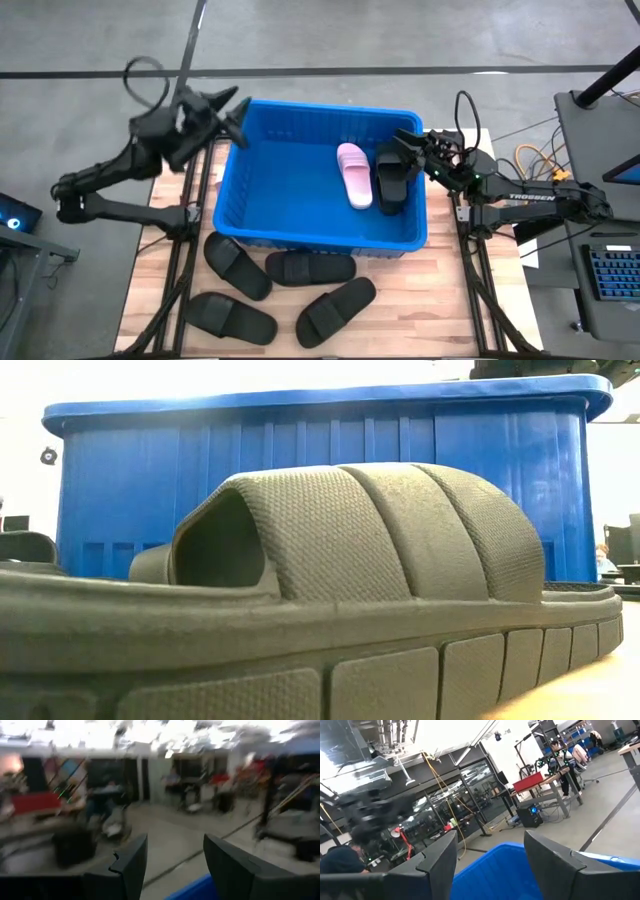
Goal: Pick and place slides into bin
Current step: Put the pink slide into the blue bin
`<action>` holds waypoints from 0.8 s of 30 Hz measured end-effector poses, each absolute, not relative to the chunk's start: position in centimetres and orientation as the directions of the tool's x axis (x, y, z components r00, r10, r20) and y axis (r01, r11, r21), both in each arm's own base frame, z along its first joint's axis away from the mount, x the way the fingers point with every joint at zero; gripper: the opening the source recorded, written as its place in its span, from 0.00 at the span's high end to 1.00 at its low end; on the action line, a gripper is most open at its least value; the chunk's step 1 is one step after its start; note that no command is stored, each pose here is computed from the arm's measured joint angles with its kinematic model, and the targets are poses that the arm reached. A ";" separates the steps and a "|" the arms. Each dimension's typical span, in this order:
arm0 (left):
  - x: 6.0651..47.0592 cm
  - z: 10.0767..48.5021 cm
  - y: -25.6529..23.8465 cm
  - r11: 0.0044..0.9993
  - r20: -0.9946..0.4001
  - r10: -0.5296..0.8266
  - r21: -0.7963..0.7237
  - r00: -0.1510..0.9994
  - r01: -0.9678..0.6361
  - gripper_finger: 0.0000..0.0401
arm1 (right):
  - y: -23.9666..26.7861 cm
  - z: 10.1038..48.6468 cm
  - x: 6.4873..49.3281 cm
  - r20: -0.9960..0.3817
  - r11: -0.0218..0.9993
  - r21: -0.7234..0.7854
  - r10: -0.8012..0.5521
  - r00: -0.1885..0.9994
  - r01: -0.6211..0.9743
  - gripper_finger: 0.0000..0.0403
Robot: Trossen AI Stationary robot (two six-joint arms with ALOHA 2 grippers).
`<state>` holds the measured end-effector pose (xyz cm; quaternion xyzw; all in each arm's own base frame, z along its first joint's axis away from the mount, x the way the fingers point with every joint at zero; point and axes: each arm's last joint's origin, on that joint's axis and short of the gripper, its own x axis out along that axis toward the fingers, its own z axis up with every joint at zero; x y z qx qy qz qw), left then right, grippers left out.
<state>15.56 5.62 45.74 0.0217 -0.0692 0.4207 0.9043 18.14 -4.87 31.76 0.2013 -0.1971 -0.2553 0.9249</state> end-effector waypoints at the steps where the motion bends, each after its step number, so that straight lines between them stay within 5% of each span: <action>1: 15.6 45.7 6.4 0.643 0.108 0.762 -0.008 0.638 -0.766 0.55 | -4.9 31.8 18.1 0.262 0.789 0.473 -0.552 0.792 0.393 0.46; 6: 15.1 44.5 10.3 0.652 -0.077 0.757 0.013 0.649 -0.758 0.55 | -4.9 31.8 18.1 0.261 0.788 0.473 -0.552 0.792 0.393 0.46; 11: 12.4 42.5 14.0 0.495 -0.247 0.835 -0.052 0.491 -0.868 0.55 | -4.9 31.7 18.1 0.260 0.788 0.473 -0.552 0.792 0.394 0.46; 19: 8.4 39.0 16.9 0.302 -0.522 0.757 -0.255 0.394 -0.919 0.55 | -4.9 31.7 18.1 0.259 0.788 0.473 -0.552 0.793 0.395 0.46; 24: 8.4 38.1 17.6 0.282 -0.586 0.711 -0.268 0.388 -0.921 0.55 | -4.9 31.7 18.2 0.252 0.786 0.472 -0.555 0.793 0.400 0.46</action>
